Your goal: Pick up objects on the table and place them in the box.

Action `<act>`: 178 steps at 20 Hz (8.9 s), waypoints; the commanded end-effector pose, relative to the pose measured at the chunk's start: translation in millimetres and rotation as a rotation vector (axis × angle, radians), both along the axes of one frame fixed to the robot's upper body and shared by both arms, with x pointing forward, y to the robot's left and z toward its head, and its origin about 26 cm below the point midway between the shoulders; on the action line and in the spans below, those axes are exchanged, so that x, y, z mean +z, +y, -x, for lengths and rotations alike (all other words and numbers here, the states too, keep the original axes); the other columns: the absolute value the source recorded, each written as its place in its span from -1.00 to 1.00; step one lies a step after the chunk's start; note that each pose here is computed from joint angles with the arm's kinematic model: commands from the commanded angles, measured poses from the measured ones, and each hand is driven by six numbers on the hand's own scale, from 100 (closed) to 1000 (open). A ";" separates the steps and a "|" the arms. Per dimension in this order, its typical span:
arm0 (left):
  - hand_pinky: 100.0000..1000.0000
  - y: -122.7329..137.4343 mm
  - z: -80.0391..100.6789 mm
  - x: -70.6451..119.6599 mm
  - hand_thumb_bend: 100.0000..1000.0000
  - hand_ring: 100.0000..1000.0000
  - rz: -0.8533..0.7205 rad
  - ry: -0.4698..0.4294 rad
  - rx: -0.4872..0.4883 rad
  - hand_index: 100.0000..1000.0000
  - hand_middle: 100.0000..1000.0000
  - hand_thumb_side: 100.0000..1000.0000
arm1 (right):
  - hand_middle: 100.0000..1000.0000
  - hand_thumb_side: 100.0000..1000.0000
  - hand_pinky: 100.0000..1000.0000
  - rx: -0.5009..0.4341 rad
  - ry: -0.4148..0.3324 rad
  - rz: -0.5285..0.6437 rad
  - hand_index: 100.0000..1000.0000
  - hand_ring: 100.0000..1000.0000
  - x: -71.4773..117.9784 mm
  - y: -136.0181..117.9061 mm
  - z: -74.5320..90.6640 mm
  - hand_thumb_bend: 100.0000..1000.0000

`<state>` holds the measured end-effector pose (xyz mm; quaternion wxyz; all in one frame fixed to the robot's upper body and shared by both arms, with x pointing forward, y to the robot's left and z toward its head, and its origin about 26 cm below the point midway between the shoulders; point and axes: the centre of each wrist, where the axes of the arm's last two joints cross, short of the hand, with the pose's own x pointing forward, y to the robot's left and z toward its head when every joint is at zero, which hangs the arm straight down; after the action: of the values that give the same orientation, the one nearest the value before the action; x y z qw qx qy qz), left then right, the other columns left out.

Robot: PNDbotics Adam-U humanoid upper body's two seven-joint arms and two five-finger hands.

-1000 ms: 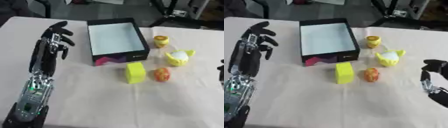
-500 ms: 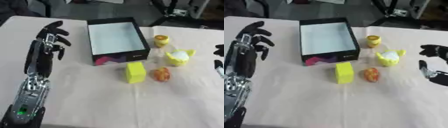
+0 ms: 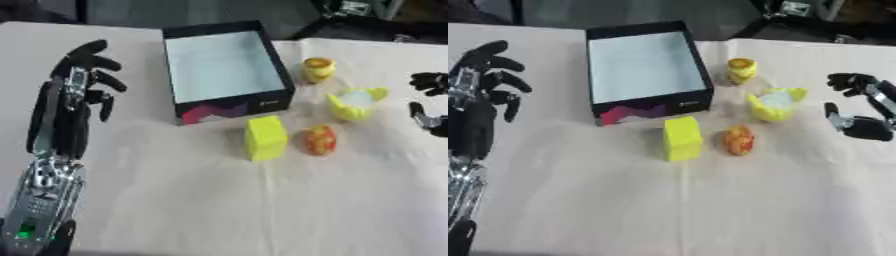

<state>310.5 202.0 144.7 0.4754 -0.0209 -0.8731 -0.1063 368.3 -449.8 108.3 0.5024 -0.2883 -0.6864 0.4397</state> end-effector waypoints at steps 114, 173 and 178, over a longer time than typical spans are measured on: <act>-1.00 -45.3 3.2 51.2 -1.00 -0.18 0.027 -0.165 -0.246 0.60 0.03 0.57 | 0.83 0.18 0.86 0.343 -0.217 0.307 0.91 0.93 94.7 130.4 -86.4 -1.00; -1.00 -39.7 2.6 45.1 -1.00 -0.17 0.023 -0.147 -0.216 0.60 0.03 0.57 | -0.06 -0.77 0.66 -0.088 -0.343 0.351 -0.63 0.44 56.1 43.3 -61.3 -1.00; -1.00 -39.5 2.6 45.0 -1.00 -0.17 0.023 -0.146 -0.215 0.60 0.03 0.57 | -0.10 -0.75 0.64 -0.101 -0.427 0.309 -0.64 0.41 56.6 45.2 -61.1 -1.00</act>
<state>309.5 161.5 181.3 0.4107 -0.1136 -0.8927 -0.1466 428.9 -402.0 148.6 0.3382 -0.4690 -0.6766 0.4559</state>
